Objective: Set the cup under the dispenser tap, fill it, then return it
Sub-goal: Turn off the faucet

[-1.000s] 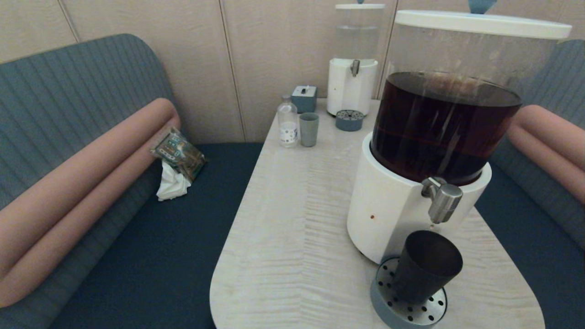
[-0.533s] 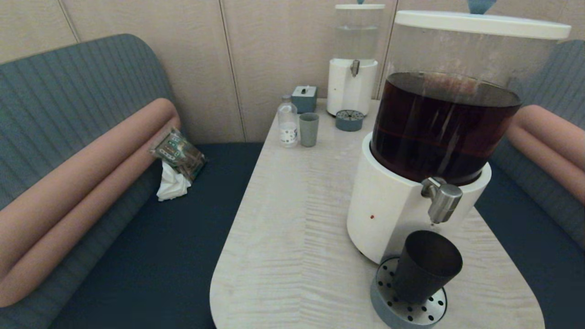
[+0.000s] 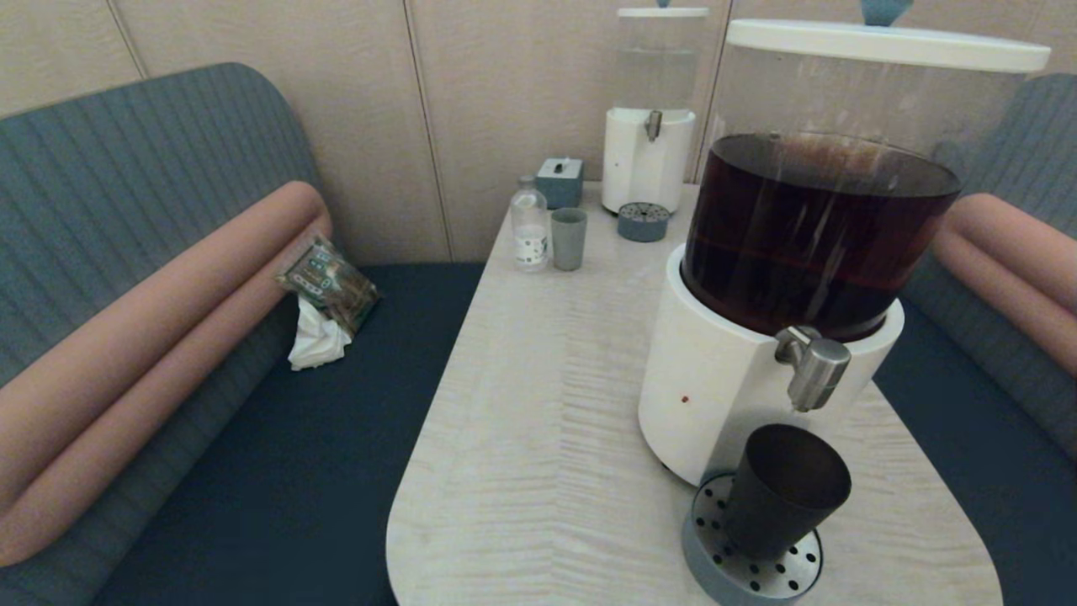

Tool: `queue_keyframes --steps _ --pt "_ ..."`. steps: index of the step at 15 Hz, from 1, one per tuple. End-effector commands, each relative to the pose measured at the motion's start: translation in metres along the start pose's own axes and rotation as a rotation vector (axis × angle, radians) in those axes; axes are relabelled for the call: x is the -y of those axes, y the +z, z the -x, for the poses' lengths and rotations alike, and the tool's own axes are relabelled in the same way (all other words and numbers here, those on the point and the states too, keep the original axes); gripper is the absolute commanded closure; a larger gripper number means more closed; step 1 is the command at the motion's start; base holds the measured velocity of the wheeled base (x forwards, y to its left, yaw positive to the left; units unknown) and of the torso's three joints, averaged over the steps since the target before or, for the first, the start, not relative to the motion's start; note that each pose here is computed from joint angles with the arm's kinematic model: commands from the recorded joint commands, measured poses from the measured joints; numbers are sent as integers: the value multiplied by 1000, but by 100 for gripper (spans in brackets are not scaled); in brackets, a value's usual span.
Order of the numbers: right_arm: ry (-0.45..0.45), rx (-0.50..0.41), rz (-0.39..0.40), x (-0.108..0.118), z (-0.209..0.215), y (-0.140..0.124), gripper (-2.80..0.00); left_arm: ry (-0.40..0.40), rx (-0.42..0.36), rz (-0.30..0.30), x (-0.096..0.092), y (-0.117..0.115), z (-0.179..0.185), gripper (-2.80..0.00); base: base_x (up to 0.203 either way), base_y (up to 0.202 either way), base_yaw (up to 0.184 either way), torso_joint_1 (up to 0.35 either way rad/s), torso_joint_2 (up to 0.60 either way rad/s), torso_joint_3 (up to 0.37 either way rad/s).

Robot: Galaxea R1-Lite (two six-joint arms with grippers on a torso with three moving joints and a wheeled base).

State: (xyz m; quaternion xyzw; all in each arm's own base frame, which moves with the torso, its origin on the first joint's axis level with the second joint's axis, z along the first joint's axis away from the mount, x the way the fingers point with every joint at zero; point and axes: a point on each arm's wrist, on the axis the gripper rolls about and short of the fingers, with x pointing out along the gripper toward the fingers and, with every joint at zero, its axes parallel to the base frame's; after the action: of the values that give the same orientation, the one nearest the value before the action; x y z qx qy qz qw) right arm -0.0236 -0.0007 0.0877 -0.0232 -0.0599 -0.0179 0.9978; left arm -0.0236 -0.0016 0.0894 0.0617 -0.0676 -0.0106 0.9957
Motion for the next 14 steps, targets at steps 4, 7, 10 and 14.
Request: queue_keyframes --steps 4,7,10,14 --pt "29 -105 8 -1 1 -12 0 -4 -39 1 1 -11 -2 0 0 0 0 0 0 0" --pt "33 -115 9 -1 1 -12 0 -4 -39 1 1 -11 -2 0 0 0 0 0 0 0" --pt "34 -110 7 -1 0 -12 0 -4 -39 1 1 -11 -2 0 0 0 0 0 0 0" --pt "34 -110 6 -1 0 -12 0 -4 -39 1 1 -11 -2 0 0 0 0 0 0 0"
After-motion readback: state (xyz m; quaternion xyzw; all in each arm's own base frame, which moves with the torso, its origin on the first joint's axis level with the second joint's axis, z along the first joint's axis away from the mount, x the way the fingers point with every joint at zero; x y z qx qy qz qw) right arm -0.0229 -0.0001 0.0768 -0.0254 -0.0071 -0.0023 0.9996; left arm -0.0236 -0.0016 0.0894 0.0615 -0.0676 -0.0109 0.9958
